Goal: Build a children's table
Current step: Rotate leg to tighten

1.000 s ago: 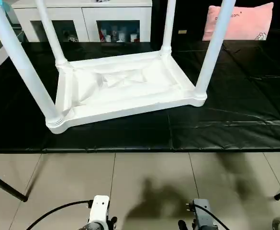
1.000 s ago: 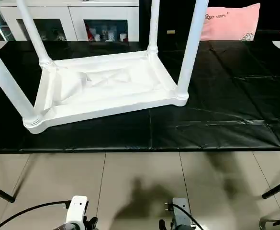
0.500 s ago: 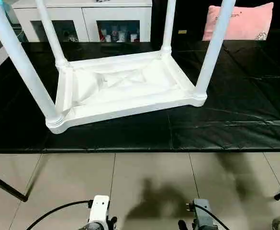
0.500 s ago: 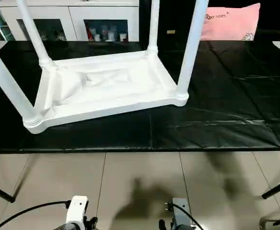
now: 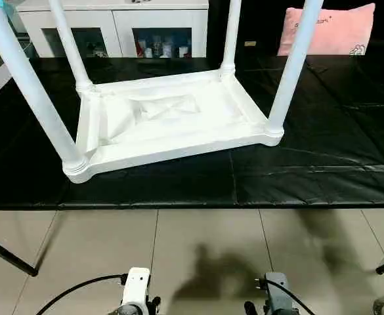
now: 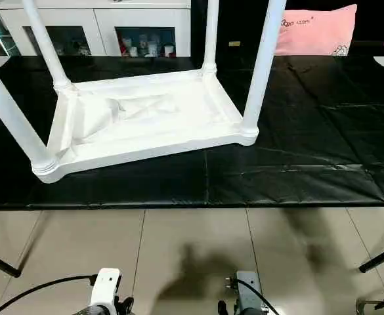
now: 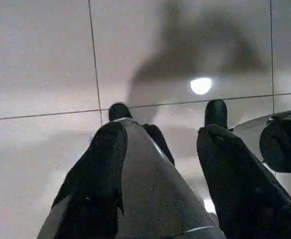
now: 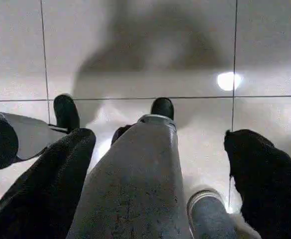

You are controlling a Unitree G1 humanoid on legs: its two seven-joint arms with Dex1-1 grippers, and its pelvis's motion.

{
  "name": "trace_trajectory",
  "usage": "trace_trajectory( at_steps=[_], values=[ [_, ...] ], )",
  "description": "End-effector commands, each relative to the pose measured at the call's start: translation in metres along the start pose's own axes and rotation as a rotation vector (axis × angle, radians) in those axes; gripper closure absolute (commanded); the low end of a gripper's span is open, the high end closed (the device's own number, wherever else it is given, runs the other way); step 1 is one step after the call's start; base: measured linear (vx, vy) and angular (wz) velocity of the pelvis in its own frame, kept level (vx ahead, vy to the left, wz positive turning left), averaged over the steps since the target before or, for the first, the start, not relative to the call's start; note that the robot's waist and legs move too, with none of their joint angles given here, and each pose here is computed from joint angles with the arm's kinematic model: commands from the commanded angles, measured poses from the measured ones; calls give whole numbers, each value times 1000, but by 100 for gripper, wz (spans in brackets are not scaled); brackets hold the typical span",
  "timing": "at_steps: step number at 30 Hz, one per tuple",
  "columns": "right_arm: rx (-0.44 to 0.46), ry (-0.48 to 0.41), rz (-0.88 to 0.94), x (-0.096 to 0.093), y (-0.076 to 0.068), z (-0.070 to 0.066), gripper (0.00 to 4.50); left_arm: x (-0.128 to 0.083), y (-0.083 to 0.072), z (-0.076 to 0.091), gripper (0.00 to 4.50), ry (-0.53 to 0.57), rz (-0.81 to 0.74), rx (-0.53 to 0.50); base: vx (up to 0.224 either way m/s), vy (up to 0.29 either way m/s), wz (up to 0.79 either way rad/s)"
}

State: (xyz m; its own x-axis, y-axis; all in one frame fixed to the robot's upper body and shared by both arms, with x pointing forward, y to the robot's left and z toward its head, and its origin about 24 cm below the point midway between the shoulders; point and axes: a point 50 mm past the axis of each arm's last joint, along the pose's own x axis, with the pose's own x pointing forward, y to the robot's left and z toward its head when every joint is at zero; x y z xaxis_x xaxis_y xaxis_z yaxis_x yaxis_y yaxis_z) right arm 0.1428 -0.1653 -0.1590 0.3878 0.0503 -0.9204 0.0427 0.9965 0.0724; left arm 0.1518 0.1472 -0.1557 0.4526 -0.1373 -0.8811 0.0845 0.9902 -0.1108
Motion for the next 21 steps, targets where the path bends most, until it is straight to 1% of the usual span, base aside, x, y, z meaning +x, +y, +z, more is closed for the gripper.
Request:
trace_trajectory(
  at_steps=[1, 21],
  values=[
    [-7, 24, -1, 0, 0, -6, 0, 0, 2, -2, 190, 12, 5, -2, 0, 0, 0],
    [-7, 24, -1, 0, 0, -6, 0, 0, 2, -2, 190, 12, 5, -2, 0, 0, 0]
  ],
)
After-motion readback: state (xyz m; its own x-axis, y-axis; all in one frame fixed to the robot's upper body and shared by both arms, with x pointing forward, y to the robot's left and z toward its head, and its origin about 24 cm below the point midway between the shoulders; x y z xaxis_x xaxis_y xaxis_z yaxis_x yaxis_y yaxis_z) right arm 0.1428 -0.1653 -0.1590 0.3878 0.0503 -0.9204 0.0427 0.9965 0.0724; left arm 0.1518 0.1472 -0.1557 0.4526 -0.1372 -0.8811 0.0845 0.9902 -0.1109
